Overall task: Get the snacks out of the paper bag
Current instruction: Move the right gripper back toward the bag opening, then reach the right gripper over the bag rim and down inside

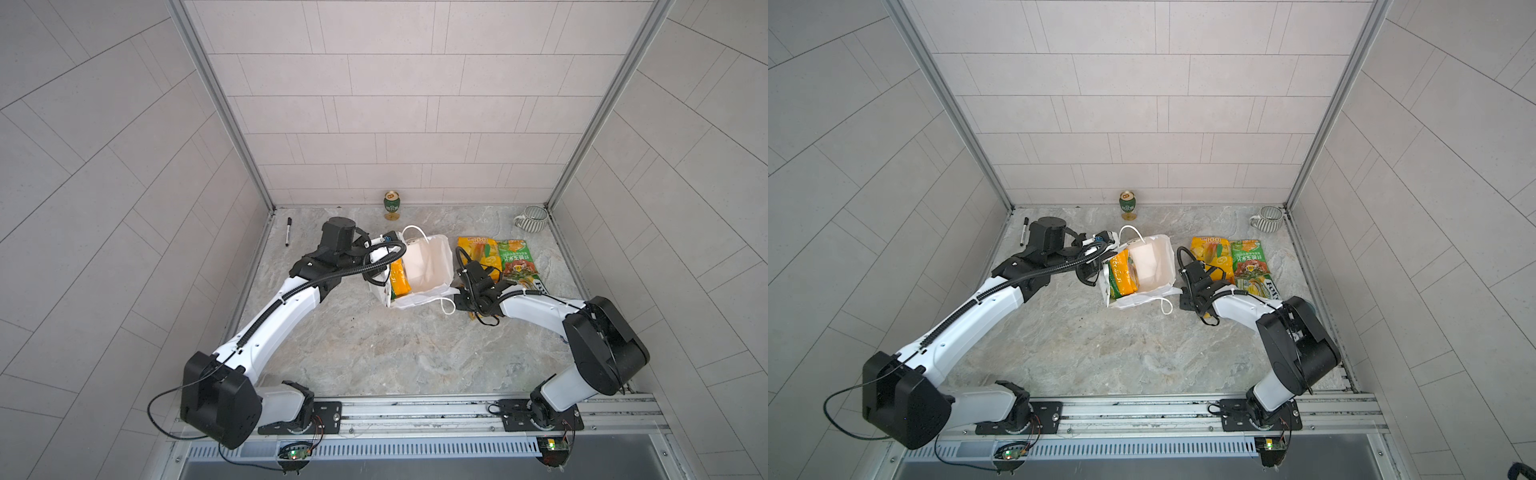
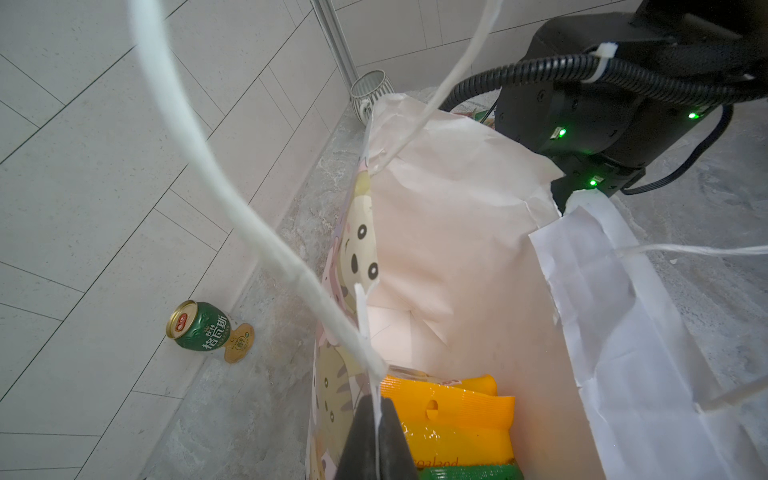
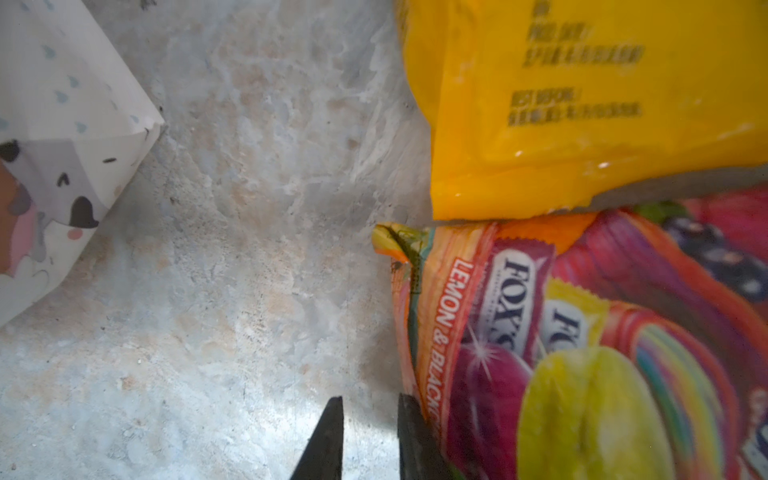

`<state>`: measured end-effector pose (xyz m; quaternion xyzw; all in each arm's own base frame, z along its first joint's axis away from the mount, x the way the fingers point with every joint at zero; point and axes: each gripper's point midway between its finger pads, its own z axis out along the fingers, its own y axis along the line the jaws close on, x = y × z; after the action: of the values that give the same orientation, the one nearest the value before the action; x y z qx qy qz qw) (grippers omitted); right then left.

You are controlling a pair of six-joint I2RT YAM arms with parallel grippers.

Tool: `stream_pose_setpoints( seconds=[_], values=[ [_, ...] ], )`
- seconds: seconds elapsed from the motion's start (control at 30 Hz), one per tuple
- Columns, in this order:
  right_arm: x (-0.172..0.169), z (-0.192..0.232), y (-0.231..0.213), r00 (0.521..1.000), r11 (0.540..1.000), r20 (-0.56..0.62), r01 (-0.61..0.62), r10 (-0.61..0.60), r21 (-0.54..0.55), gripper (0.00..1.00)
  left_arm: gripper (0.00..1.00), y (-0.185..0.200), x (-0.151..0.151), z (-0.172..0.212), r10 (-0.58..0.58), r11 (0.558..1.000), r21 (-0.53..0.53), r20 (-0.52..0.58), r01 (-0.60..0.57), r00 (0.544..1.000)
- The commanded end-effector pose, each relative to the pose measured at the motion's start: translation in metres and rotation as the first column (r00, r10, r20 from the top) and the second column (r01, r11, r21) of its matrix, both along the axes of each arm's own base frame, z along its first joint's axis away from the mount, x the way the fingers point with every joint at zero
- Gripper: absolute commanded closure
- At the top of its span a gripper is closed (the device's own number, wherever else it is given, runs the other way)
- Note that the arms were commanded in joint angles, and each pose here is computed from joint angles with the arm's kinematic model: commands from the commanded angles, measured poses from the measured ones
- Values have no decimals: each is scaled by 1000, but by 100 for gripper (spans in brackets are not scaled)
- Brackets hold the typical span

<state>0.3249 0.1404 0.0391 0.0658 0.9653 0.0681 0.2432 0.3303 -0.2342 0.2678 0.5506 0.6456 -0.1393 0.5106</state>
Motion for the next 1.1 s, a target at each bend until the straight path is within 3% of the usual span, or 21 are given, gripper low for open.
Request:
stream_pose_setpoints(
  seconds=[0.0, 0.2, 0.4, 0.6, 0.73, 0.87, 1.07],
  values=[
    [8, 2, -10, 999, 998, 15, 38, -37, -40, 76, 100, -3, -7, 5, -25, 1000, -8, 16, 26, 1000],
    [13, 23, -2, 999, 1000, 51, 19, -19, 1, 73, 100, -3, -9, 8, -32, 999, -12, 21, 33, 999],
    [15, 104, -2, 974, 998, 226, -9, -6, 64, 69, 100, -8, -17, 6, -92, 996, -12, -4, 92, 996],
    [1, 202, -6, 851, 984, 526, -89, -4, 153, 67, 100, -10, -25, 6, -131, 991, -2, -15, 131, 991],
    [-23, 244, 18, 762, 955, 645, -230, 56, 189, 67, 100, -11, -29, 7, -151, 988, -8, -16, 151, 988],
    [-39, 252, 62, 720, 911, 672, -375, 172, 169, 67, 100, -12, -28, 6, -154, 988, -7, -28, 154, 988],
    [-38, 230, 116, 715, 871, 640, -470, 282, 141, 67, 100, -13, -28, 8, -154, 988, -15, -26, 154, 988]
  ],
)
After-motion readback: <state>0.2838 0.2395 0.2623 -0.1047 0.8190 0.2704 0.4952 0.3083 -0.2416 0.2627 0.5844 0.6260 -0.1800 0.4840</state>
